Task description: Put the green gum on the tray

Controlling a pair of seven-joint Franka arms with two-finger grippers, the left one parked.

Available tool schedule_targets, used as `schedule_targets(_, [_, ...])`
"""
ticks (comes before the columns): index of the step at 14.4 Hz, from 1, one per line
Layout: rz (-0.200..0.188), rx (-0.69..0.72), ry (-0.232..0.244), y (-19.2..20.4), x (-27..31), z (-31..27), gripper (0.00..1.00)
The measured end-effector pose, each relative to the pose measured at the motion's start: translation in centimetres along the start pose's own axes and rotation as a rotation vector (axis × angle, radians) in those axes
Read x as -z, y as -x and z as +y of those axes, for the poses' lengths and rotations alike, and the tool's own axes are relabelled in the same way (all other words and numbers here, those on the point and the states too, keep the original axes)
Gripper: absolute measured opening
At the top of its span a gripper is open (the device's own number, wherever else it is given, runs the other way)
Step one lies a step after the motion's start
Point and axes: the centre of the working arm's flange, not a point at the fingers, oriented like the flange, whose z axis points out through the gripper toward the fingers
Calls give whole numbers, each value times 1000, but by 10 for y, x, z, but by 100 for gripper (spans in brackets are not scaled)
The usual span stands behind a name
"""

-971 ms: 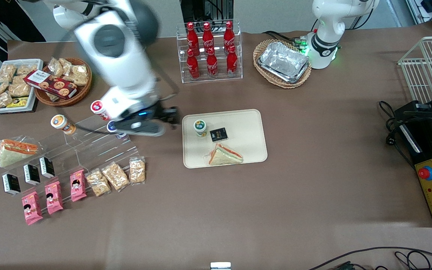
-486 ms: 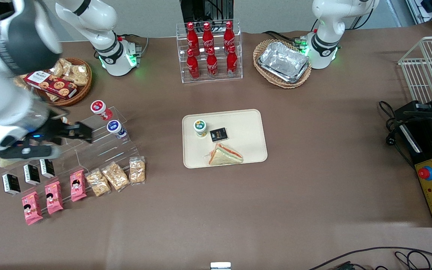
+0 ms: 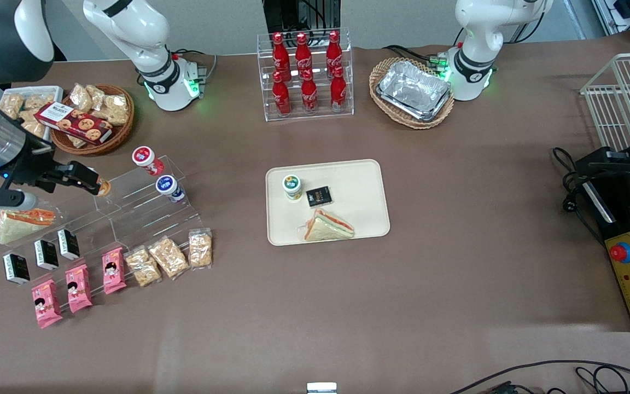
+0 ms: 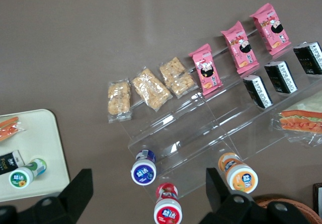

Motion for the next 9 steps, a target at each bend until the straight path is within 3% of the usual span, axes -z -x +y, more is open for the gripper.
schedule_targets(6, [40, 40, -19, 1, -6, -25, 100])
schedule_targets(9, [37, 99, -19, 2, -8, -32, 100])
